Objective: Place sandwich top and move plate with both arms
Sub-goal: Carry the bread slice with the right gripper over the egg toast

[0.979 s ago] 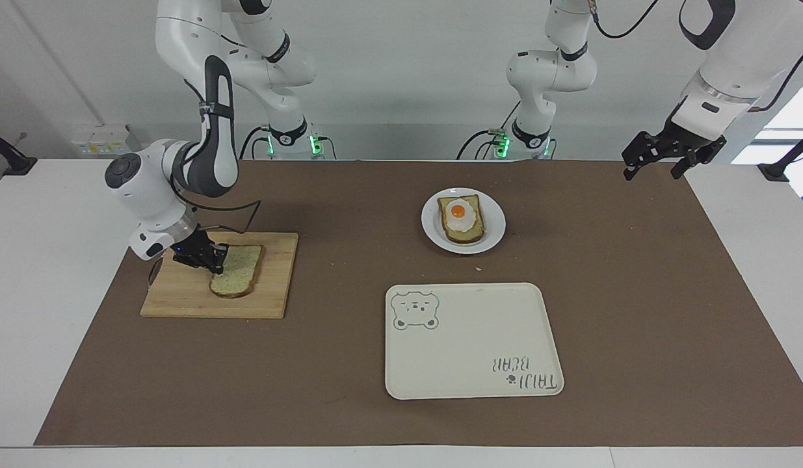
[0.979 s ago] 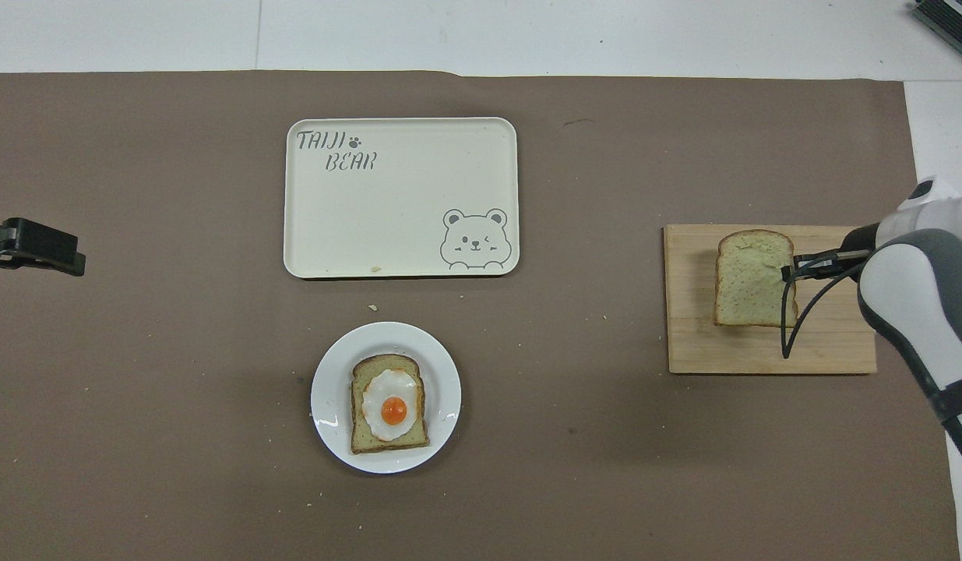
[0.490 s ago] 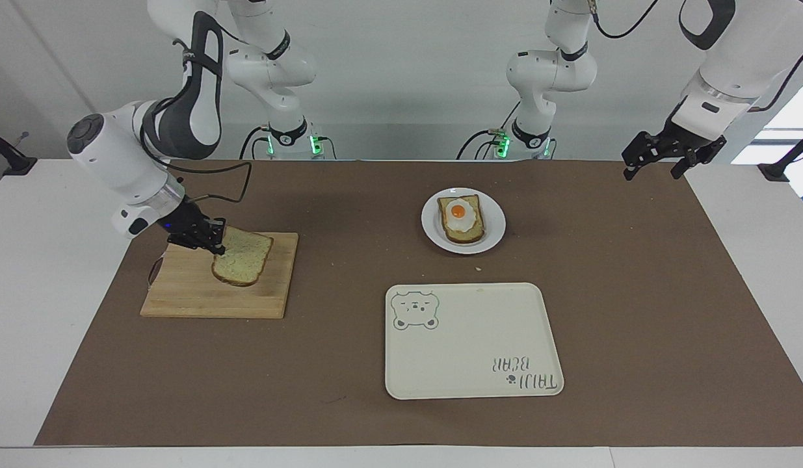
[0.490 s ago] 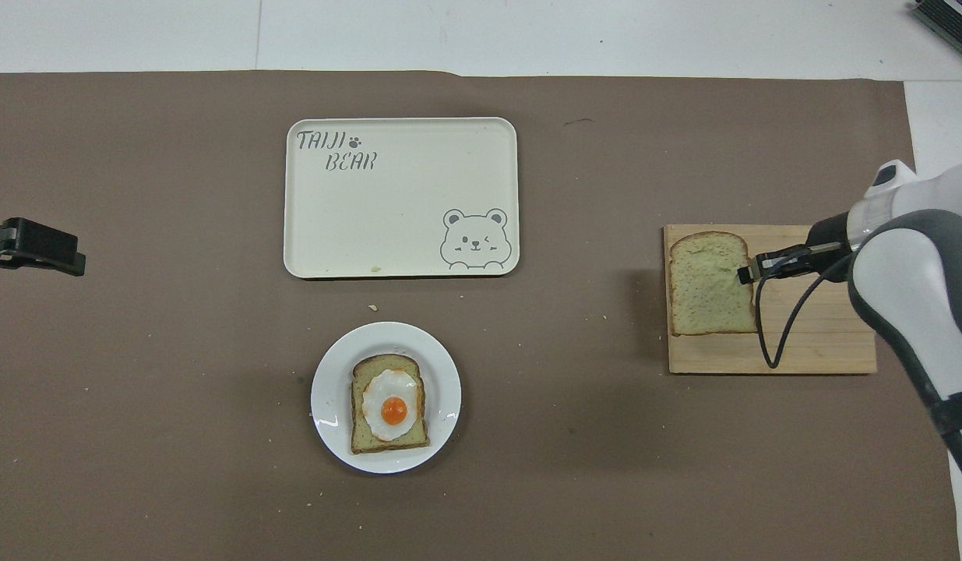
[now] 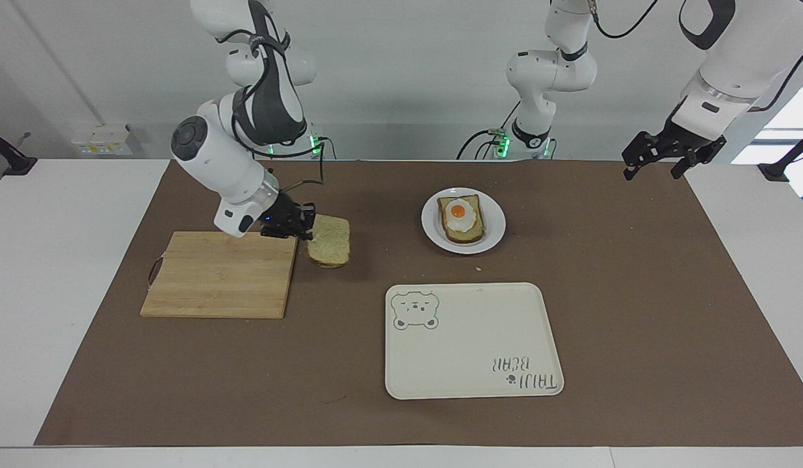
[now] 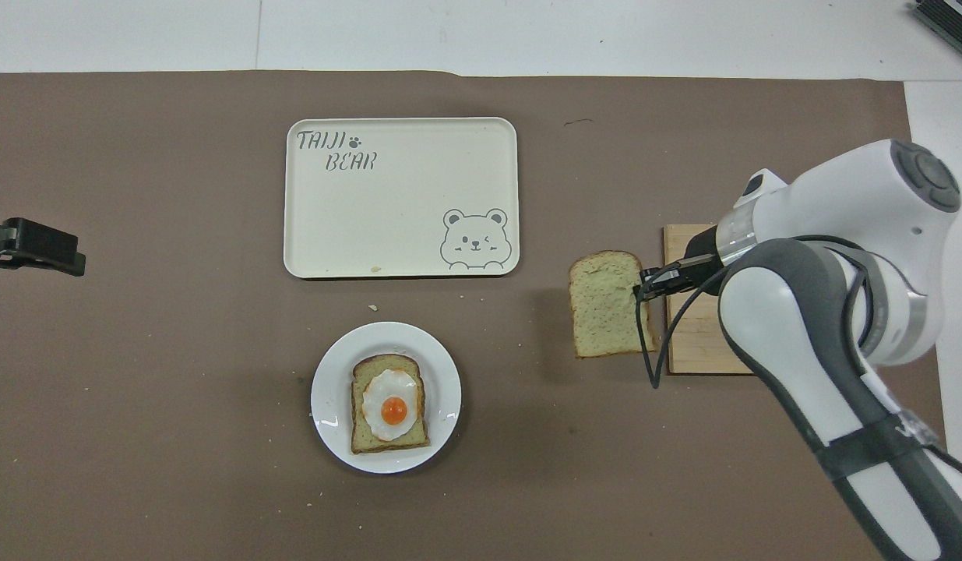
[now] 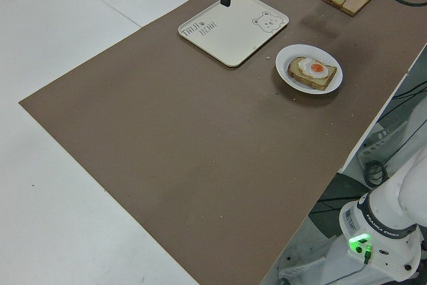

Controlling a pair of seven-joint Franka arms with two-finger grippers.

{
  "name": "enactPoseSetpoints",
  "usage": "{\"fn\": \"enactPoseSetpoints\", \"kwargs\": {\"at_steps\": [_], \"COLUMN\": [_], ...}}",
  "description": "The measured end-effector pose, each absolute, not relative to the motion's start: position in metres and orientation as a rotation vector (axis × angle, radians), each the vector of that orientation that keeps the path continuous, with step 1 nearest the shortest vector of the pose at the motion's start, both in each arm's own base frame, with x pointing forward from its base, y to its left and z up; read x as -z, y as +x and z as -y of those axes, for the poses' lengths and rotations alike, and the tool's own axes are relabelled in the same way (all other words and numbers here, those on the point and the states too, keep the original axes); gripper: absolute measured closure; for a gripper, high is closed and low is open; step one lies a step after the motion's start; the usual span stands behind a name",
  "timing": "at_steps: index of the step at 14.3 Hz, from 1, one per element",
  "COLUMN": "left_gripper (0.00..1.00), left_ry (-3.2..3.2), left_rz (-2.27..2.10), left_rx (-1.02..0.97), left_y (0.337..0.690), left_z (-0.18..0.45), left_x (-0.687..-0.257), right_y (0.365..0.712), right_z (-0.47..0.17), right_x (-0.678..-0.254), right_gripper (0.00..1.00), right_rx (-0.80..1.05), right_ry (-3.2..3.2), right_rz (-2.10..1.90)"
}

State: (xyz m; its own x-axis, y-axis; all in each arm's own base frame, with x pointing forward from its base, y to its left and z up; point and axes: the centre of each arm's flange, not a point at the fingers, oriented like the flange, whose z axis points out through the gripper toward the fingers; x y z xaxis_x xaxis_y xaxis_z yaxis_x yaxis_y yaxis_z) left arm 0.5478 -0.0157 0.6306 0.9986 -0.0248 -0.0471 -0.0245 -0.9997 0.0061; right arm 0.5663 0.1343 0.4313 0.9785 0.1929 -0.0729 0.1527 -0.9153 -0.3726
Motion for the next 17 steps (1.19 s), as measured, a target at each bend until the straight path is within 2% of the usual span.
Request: {"fn": "enactPoseSetpoints", "kwargs": {"at_steps": [11, 17], "left_gripper": [0.00, 0.00], "left_ry": [3.135, 3.135], "left_rz": [0.039, 0.039], "left_rx": [0.074, 0.074], "left_y": [0.548, 0.548], "left_z": [0.016, 0.016], "left_x": [-0.631, -0.631], "right_y": [0.518, 0.484], "right_z": [-0.286, -0.352], "right_x": [-0.452, -0.445], "right_gripper": [0.94, 0.94], "right_rx": [-0.186, -0.157], "right_ry": [-2.634, -2.623], "right_rz": [0.296, 0.291]}}
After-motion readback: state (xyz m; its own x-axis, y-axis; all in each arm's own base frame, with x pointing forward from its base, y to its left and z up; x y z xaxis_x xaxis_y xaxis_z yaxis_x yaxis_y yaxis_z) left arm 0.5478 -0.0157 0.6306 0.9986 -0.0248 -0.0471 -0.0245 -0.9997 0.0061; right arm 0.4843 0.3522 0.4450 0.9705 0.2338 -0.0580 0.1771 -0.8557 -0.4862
